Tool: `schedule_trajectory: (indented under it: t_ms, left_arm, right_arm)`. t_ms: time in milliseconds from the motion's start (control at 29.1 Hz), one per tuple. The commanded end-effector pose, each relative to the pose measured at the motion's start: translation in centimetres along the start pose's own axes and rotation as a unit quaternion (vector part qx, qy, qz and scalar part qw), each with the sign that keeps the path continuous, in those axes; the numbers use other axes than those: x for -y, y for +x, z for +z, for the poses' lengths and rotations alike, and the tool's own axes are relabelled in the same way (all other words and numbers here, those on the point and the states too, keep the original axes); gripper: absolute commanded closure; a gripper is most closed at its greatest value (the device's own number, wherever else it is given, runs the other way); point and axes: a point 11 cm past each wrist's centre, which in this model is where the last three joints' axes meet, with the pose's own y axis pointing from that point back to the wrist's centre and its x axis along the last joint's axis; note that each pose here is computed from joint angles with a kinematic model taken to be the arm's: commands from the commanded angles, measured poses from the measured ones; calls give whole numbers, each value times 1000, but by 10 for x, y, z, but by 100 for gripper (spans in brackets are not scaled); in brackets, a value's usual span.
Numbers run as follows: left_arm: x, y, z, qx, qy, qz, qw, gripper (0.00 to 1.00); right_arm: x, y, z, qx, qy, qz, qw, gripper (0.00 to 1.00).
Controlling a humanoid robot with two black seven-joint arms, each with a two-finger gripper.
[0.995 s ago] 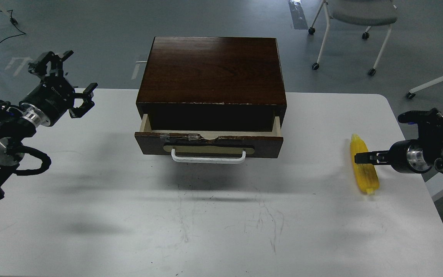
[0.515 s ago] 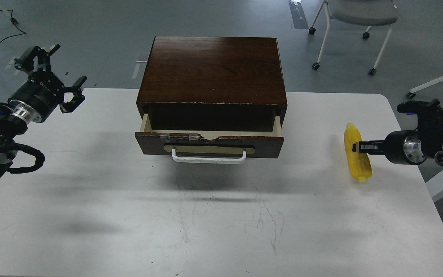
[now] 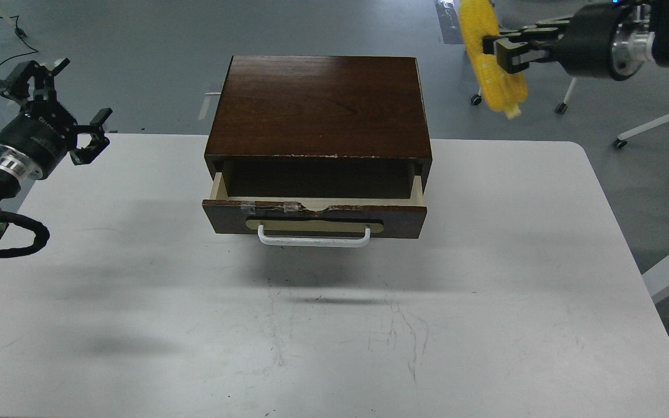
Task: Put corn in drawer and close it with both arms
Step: 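Lift the corn and carry it over the open drawer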
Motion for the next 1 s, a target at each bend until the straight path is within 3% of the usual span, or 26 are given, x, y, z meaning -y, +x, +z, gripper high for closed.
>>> schedule_trajectory:
  t_ms: [0,309,618,961]
  left_arm:
    - [1,-1,0,-1,-1,-1,1000,2]
    - [-1,2,3,2,-6,3,1000,2]
    - [1,0,3,-5,-11,1,1000,2]
    - [2,-2,3,-7,-20,0,1000,2]
  right_arm:
    - [33,15,-66,-146,58,-6,988,100]
    - [61,-7,-149,-357,141,-22,923,100]
    - [76,-27,-173,-432,159,-45,887,99]
    - [84,-38,-180,-426,173,-54,886,82]
